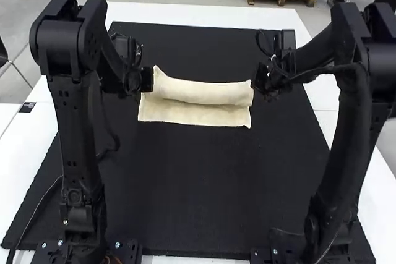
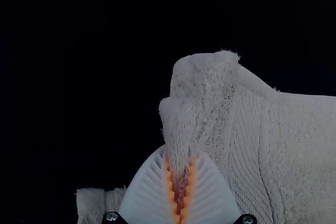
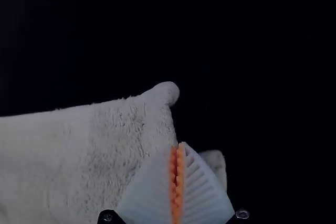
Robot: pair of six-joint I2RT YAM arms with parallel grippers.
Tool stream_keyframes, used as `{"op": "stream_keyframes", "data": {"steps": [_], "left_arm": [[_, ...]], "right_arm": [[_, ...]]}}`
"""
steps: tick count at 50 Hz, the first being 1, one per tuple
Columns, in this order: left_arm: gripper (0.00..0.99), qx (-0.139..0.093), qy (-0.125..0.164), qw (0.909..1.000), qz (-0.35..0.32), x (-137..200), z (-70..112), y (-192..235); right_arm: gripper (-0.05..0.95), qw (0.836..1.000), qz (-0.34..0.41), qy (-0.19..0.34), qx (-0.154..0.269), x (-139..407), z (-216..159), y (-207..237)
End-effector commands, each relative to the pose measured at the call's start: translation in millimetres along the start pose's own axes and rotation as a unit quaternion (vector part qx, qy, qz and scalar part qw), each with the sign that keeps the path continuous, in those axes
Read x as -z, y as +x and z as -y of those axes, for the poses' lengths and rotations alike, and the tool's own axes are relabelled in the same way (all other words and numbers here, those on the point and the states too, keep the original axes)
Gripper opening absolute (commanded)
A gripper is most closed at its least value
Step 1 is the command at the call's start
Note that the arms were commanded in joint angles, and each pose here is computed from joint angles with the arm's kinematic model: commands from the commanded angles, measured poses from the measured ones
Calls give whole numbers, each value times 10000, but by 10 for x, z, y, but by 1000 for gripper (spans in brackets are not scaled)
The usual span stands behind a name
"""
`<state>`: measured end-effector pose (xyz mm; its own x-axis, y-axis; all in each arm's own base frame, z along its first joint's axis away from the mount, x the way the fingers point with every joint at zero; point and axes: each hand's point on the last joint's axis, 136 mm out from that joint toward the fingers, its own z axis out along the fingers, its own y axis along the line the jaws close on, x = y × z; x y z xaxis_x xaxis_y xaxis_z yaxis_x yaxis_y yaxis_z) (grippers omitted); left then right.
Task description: Fold the towel.
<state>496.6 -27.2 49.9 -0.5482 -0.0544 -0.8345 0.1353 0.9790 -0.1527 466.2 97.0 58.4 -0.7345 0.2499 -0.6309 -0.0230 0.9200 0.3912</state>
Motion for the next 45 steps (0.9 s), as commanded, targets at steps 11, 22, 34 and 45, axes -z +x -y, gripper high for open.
{"op": "stream_keyframes", "data": {"steps": [11, 22, 34, 45], "left_arm": [[31, -229, 51, 9997, -23, 102, 41, 103], [30, -248, 44, 9996, -90, 155, 40, 212], [31, -240, 30, 9996, -125, 218, 35, 305], [30, -273, 24, 9994, -229, 285, 38, 419]], "right_arm": [[-2, 9999, 14, -1, 114, 113, 65, 140], [-2, 9999, -22, -8, 118, 134, 80, 245], [-2, 9998, -104, -44, 163, 118, 50, 372], [-2, 9997, -157, -67, 201, 99, 26, 475]]}}
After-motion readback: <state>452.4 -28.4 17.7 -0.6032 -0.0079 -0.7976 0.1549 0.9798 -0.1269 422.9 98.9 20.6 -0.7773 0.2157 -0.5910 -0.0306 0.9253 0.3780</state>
